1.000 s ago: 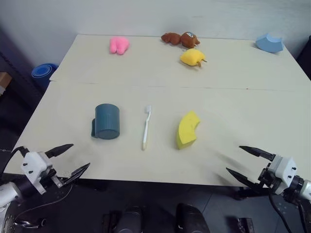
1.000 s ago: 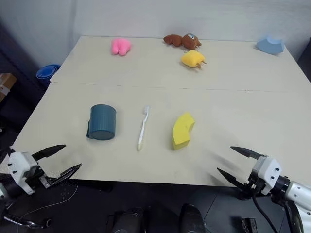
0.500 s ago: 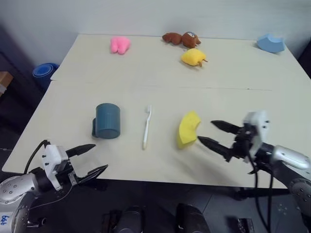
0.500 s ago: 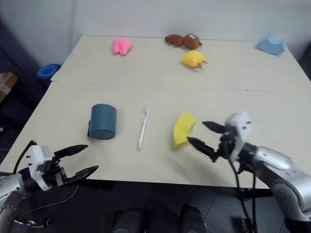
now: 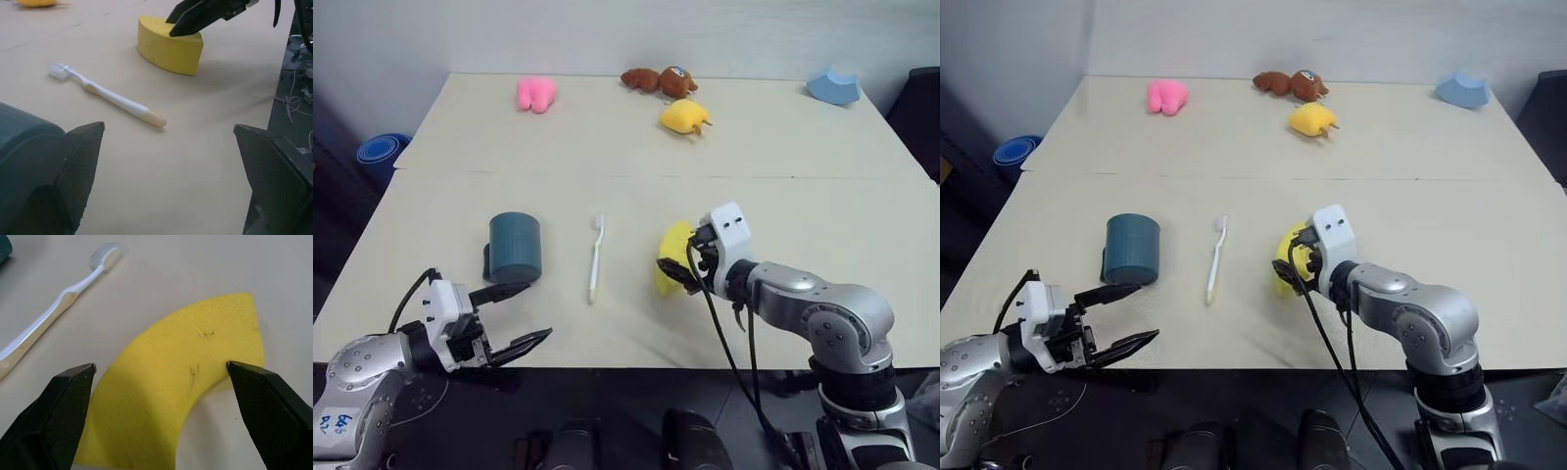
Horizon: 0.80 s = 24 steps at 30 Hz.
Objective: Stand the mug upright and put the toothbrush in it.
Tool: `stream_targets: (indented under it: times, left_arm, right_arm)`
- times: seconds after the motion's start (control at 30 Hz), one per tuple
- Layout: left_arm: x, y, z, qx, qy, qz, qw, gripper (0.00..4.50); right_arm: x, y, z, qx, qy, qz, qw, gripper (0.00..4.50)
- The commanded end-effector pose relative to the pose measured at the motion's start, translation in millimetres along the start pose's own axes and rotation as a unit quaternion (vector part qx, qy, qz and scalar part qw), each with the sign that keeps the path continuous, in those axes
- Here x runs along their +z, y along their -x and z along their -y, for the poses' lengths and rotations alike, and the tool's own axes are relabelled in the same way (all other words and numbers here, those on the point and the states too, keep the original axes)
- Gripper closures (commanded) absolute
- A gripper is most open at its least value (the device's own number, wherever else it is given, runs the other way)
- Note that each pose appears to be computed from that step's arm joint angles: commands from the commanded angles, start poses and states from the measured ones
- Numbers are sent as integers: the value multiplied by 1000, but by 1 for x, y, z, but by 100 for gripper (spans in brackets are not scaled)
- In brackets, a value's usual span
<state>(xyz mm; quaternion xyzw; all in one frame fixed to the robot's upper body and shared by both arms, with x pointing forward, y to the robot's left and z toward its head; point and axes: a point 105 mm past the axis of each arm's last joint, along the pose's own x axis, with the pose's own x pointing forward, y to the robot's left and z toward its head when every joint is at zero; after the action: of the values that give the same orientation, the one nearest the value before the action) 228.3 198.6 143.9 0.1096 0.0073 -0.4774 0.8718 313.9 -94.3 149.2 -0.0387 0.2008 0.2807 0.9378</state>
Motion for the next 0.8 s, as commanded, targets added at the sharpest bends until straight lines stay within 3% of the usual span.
stream_targets:
  times: [0.03,0.1,0.27,0.33,0.6,0.7,0.8]
  left_arm:
    - [3,-1,5,-7,-12,4,1000,0]
    - [1,-2,7,-7,-10,5,1000,0]
    - [-1,-6,9,-10,-13,6,1000,0]
    - [-1,-6,8,-9,-16,7,1000,0]
    - [-2,-9,4,-2,-22,14,1000,0]
    - [-3,-11,3,0,-25,14,1000,0]
    - [0,-15,1,1,-28,27,999,0]
  right_arm:
    - [-45,-3,-10,39,-27,-106,993,22]
    - [-50,-3,-18,64,-28,-120,990,62]
    - [-51,-9,-26,81,-26,-128,988,215]
    - [-50,-11,-29,87,-19,-133,987,246]
    - [-42,-13,-10,77,-25,-99,992,260]
    - [-26,-8,1,77,-28,-54,995,260]
    - [6,9,30,57,-53,38,996,260]
